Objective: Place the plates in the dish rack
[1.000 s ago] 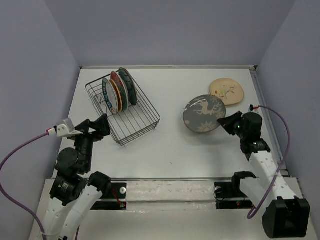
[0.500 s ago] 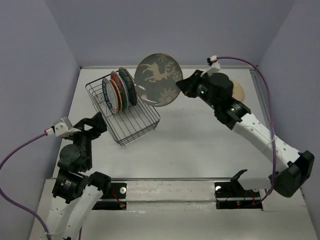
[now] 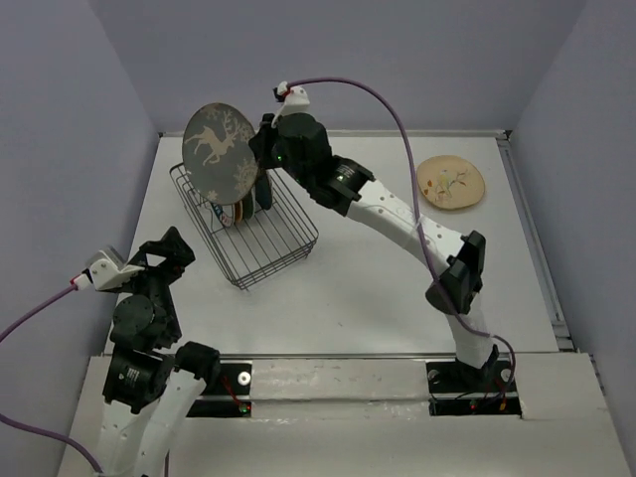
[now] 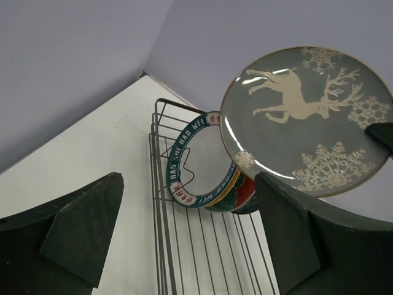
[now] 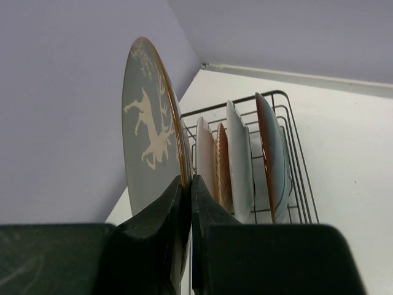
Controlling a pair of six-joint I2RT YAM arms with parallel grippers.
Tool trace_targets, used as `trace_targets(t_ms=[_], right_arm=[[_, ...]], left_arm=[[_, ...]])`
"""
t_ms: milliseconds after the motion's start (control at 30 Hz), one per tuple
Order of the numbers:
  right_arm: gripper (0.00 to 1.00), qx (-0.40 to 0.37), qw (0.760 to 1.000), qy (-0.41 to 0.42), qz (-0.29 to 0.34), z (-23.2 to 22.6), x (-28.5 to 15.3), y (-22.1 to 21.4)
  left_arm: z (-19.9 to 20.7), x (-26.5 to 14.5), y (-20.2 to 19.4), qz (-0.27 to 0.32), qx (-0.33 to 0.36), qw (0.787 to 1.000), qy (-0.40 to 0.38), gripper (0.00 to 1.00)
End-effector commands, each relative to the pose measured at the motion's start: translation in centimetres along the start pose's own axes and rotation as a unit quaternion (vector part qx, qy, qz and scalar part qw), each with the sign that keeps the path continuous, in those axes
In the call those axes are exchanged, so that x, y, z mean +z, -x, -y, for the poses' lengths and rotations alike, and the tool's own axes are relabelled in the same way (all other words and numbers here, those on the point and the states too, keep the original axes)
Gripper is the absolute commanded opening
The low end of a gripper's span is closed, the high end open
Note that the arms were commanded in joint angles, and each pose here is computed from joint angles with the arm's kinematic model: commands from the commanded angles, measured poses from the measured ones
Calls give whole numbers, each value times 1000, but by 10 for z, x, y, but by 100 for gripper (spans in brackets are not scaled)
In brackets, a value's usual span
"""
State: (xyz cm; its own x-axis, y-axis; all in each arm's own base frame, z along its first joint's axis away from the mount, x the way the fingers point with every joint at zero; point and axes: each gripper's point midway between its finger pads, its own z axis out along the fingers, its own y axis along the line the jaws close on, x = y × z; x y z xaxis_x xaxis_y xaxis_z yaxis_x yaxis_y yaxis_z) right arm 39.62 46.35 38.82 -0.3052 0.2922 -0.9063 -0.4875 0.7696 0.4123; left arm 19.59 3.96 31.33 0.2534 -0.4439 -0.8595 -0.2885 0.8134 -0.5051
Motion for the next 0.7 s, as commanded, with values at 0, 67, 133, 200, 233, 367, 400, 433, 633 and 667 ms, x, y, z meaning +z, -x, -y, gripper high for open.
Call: trace_targets(t_ms=[0, 67, 133, 200, 233, 367, 400, 433, 633, 667], right_arm=[[7, 18, 991, -12, 135, -34, -6, 83], [7, 12, 989, -11, 144, -45, -5, 84], [7, -5, 987, -28, 156, -47, 4, 74], [7, -24, 986, -37, 162, -49, 9, 68], [7, -32, 985, -39, 164, -54, 14, 58], [7, -66, 979, -69, 179, -51, 21, 45], [7, -73, 977, -76, 185, -53, 20, 43], [7, -81, 976, -84, 186, -50, 22, 42], [7, -112, 967, -116, 197, -41, 33, 25], [7, -118, 967, -115, 194, -45, 35, 16]], left_arm=[[0, -4, 26, 38, -34, 999, 6, 99], [0, -5, 28, 40, -38, 998, 4, 99], [-1, -7, 29, 42, -42, 998, 4, 99], [-2, -8, 29, 41, -44, 998, 6, 99], [-1, -8, 30, 42, -45, 998, 4, 99], [2, -9, 30, 42, -47, 998, -7, 99], [3, -9, 30, 41, -47, 998, -8, 99], [2, -9, 30, 41, -47, 998, -8, 99], [7, -9, 30, 39, -49, 998, -20, 99], [7, -9, 29, 39, -48, 998, -20, 99]])
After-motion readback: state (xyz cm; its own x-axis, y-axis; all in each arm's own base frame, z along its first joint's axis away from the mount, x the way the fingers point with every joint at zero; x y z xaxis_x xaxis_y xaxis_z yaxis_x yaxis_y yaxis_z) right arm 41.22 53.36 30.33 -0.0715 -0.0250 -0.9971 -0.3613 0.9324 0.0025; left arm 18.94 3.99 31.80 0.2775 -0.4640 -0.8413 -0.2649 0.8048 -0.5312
